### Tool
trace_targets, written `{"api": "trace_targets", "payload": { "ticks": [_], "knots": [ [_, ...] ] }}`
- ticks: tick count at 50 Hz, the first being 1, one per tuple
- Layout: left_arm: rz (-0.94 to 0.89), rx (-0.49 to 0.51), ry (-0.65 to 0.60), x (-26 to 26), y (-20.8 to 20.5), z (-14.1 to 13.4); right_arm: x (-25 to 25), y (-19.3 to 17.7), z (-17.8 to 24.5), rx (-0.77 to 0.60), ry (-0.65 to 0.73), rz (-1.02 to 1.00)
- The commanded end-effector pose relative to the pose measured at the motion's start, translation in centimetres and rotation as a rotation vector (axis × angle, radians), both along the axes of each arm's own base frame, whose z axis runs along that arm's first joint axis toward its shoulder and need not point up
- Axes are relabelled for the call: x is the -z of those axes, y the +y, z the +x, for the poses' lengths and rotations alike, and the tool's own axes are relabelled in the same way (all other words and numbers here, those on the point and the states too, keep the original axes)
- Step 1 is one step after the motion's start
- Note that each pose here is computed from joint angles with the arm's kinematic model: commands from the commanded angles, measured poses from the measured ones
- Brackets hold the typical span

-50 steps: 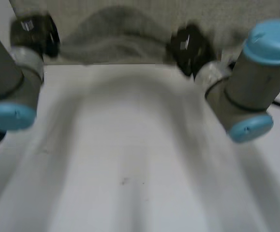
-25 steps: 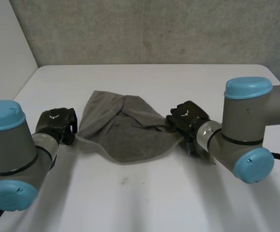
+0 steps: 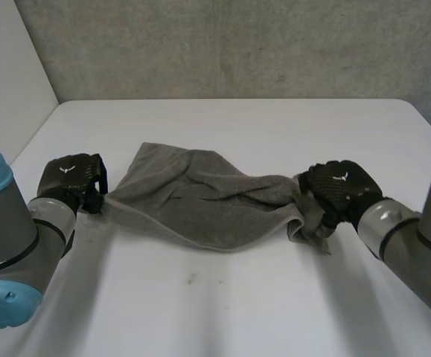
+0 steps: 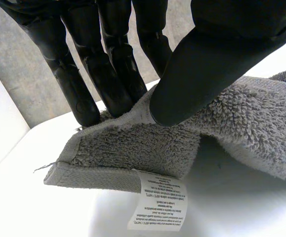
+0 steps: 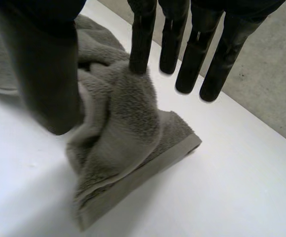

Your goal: Fold the towel.

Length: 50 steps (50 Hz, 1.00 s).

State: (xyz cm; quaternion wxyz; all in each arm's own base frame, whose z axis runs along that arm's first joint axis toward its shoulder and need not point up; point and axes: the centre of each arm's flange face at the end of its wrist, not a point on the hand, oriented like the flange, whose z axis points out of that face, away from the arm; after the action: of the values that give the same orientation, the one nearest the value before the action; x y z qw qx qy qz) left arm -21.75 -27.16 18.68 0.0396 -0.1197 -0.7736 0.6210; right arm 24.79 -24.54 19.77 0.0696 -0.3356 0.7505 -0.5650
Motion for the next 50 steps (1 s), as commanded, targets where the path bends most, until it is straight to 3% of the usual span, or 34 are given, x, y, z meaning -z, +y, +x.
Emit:
{"api": "trace_targets", "payload": {
  "ticks": [1, 9, 16, 39, 50],
  "knots": [
    [-0.006, -0.003, 0.002, -0.2, -0.1, 0.1, -0.5, 2.5, -0.7, -0.041, -0.019, 0.016],
    [-0.03, -0.007, 0.01, -1.1, 0.1, 0.3, 0.2, 3.2, -0.3, -0.073, -0.066, 0.071],
    [-0.052, -0.011, 0.017, -1.9, 0.5, 0.6, 2.0, 1.2, 0.7, -0.053, -0.175, 0.062],
    [-0.149, -0.054, 0.048, -5.1, 0.5, 2.0, 5.9, -1.7, 2.5, -0.066, -0.17, 0.049],
    [-0.145, -0.076, 0.136, -5.5, -0.1, 2.7, 6.5, -2.7, 3.1, -0.067, -0.174, 0.032]
  ]
}}
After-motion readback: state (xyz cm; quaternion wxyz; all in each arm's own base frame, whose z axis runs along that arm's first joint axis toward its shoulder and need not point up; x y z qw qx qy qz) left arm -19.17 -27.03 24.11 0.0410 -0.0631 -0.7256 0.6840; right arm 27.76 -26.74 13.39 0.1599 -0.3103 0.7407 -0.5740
